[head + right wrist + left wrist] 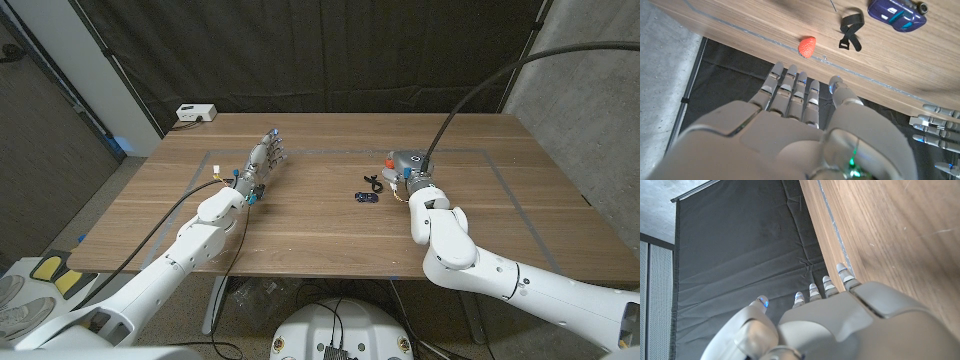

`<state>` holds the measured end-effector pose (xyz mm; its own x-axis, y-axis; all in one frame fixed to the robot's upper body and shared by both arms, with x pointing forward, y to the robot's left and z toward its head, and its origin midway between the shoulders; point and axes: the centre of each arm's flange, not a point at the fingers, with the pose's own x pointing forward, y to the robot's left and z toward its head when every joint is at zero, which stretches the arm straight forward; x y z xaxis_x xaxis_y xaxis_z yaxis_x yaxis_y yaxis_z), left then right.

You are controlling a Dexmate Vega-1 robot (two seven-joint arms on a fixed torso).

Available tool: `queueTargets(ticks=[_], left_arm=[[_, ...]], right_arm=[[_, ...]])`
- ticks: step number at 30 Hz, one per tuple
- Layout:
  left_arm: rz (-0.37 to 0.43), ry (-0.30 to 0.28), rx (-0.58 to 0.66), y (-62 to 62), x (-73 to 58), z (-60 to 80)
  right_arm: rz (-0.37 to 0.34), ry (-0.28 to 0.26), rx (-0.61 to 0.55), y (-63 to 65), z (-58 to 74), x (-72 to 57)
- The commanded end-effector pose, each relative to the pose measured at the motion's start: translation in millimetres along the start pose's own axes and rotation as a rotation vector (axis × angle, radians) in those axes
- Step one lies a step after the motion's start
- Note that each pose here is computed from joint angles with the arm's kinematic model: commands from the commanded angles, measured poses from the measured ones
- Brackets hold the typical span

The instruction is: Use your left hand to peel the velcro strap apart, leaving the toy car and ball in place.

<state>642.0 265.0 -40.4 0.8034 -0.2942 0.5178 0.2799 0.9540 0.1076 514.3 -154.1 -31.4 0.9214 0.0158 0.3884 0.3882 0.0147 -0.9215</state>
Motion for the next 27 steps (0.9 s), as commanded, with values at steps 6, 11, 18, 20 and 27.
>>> queueTargets(ticks=[6,11,18,20,27], left_arm=[[-0.009,-0.001,-0.008,-1.4,8.4,0.6],[-0.005,-0.004,-0.007,-1.1,9.2,1.4],[0.0,-0.002,-0.009,-1.4,9.5,1.0],[0.001,-0.002,-0.01,-1.7,9.8,1.0],[-0.002,0.007,-0.01,-2.7,10.3,-0.2]], right_arm=[[0.033,-0.006,-0.102,7.7,14.3,8.2],[0.018,-0.006,-0.126,11.4,16.9,9.4],[-0.009,-0.012,-0.155,16.1,21.2,10.0],[-0.019,-0.012,-0.163,16.9,22.0,10.0],[-0.067,-0.004,-0.202,20.9,24.3,12.1]])
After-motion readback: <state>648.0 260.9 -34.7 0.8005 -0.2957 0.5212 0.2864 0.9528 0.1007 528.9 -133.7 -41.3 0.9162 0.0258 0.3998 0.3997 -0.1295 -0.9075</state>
